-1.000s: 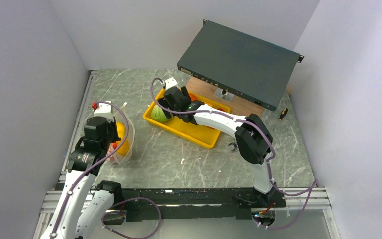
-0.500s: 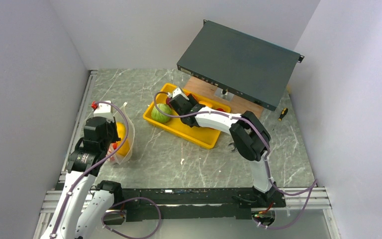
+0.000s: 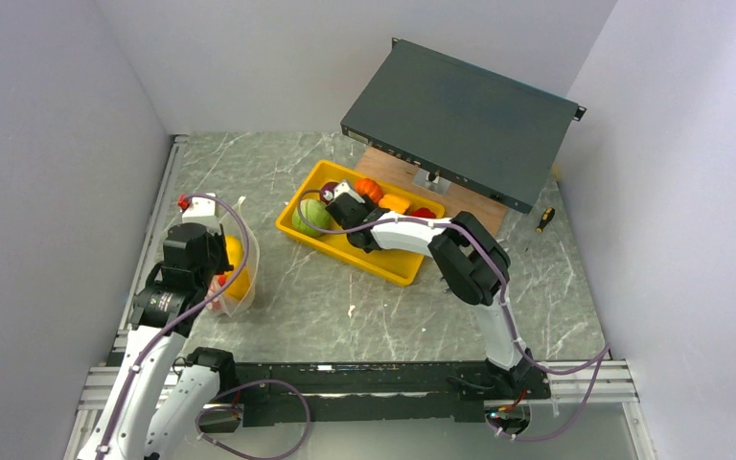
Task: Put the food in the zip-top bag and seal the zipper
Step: Pick up the fake vegetable from the bin.
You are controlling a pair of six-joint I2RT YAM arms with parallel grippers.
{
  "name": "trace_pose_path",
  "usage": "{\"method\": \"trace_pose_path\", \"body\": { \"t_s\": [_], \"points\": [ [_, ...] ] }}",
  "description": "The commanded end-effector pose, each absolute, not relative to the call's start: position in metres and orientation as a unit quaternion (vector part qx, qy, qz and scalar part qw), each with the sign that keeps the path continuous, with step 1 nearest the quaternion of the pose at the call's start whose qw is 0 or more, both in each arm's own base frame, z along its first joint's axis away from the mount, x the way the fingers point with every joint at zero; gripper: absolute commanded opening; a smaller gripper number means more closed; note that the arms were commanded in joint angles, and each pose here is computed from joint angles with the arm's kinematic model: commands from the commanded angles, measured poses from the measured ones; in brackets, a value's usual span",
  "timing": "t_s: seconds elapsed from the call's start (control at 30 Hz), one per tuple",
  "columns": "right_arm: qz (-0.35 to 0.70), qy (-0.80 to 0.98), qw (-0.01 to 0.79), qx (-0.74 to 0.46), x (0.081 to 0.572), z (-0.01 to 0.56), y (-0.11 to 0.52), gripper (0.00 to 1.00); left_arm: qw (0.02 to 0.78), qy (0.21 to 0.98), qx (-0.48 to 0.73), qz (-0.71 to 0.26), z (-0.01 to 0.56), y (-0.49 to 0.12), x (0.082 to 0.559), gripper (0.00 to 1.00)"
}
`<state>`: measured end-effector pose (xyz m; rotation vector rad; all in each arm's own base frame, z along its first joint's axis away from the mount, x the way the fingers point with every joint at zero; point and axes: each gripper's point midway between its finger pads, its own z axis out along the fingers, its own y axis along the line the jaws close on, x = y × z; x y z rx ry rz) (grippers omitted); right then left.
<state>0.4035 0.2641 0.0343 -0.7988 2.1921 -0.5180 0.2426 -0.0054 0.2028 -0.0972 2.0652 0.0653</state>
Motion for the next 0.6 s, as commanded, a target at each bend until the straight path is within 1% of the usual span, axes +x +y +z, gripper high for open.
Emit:
{"method": "trace_pose_path", "body": {
  "t_s": [0.0,0.03,0.17,0.27,0.37,0.57],
  "points": [
    [-0.202,0.859,0.368,-0.293,0.402,0.029,0.261,0.33,0.527,0.849,-0.036,0.020,0.210,-0.009,0.249,0.00],
    [-0.194,0.859,0.375,-0.291,0.401,0.034,0.264,0.30,0.527,0.849,-0.036,0.020,0.210,-0.009,0.250,0.00],
    [-0.149,0.848,0.425,-0.279,0.397,0.071,0.281,0.24,0.526,0.850,-0.035,0.020,0.210,-0.009,0.250,0.00],
    [-0.106,0.835,0.470,-0.267,0.396,0.105,0.296,0.15,0.528,0.849,-0.036,0.020,0.211,-0.009,0.249,0.00],
    [-0.063,0.823,0.507,-0.248,0.394,0.137,0.307,0.10,0.530,0.847,-0.037,0.019,0.212,-0.009,0.249,0.00],
    [0.067,0.794,0.565,-0.213,0.379,0.201,0.330,0.01,0.540,0.840,-0.040,0.019,0.218,-0.007,0.246,0.00]
  ]
}}
